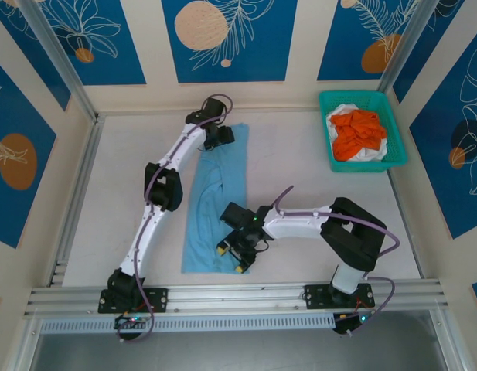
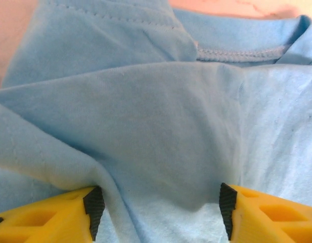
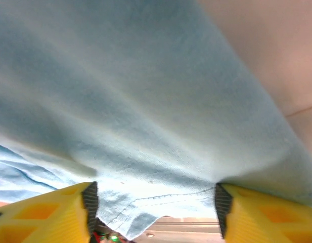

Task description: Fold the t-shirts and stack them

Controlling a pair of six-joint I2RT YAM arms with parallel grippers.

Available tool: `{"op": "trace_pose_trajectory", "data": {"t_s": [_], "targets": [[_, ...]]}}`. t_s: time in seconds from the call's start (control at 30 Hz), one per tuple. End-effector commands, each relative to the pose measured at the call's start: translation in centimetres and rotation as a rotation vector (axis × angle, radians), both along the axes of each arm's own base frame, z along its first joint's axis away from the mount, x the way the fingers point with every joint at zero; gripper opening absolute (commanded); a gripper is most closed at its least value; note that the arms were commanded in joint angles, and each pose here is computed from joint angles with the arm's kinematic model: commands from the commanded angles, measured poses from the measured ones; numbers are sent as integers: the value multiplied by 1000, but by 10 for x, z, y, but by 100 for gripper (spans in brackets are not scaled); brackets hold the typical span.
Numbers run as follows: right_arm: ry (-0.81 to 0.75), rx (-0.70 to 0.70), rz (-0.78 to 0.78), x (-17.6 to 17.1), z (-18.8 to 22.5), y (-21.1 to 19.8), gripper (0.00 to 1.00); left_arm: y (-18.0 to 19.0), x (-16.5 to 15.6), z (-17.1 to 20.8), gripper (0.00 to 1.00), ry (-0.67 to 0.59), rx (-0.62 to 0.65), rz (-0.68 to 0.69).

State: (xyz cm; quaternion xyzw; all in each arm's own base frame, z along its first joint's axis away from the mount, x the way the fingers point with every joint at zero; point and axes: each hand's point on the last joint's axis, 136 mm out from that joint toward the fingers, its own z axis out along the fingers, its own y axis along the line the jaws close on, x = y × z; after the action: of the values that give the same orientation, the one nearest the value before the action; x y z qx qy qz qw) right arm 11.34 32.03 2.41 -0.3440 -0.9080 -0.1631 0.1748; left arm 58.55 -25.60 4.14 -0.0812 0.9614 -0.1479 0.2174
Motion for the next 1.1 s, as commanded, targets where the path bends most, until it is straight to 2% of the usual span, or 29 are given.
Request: {"op": "trace_pose_trajectory", "data": {"t_s": [0.0, 0.07, 0.17, 0.27, 0.4, 0.5, 0.57, 0.77, 0.87, 0.93, 1.07], "targets": [[-44, -21, 84, 3, 22, -20, 71, 9, 5, 24, 71, -22, -33, 12], [-109, 26, 170, 11, 44, -19, 73, 5, -5, 61, 82, -34, -60, -5], [-203, 57, 294, 16, 73, -28, 75, 10, -28, 124, 92, -71, -49, -11], [-229, 36, 354, 15, 89, -62, 76, 36, -67, 183, 96, -111, 47, 42], [-317, 105, 329, 13, 99, -107, 79, 59, -147, 220, 97, -87, 88, 86], [-368, 201, 275, 9, 97, -132, 79, 72, -221, 212, 93, -9, 121, 88], [-390, 284, 261, 4, 93, -137, 73, 71, -276, 186, 82, 89, 108, 51], [-357, 422, 330, -13, 76, -124, 61, 70, -413, 90, 65, 336, 38, -13], [-341, 393, 378, -19, 62, -117, 59, 80, -453, 50, 60, 419, -1, 5], [-338, 359, 412, -22, 55, -113, 58, 85, -468, 33, 58, 450, -44, 20], [-342, 290, 443, -18, 38, -101, 55, 95, -473, 21, 59, 426, -63, 5]]}}
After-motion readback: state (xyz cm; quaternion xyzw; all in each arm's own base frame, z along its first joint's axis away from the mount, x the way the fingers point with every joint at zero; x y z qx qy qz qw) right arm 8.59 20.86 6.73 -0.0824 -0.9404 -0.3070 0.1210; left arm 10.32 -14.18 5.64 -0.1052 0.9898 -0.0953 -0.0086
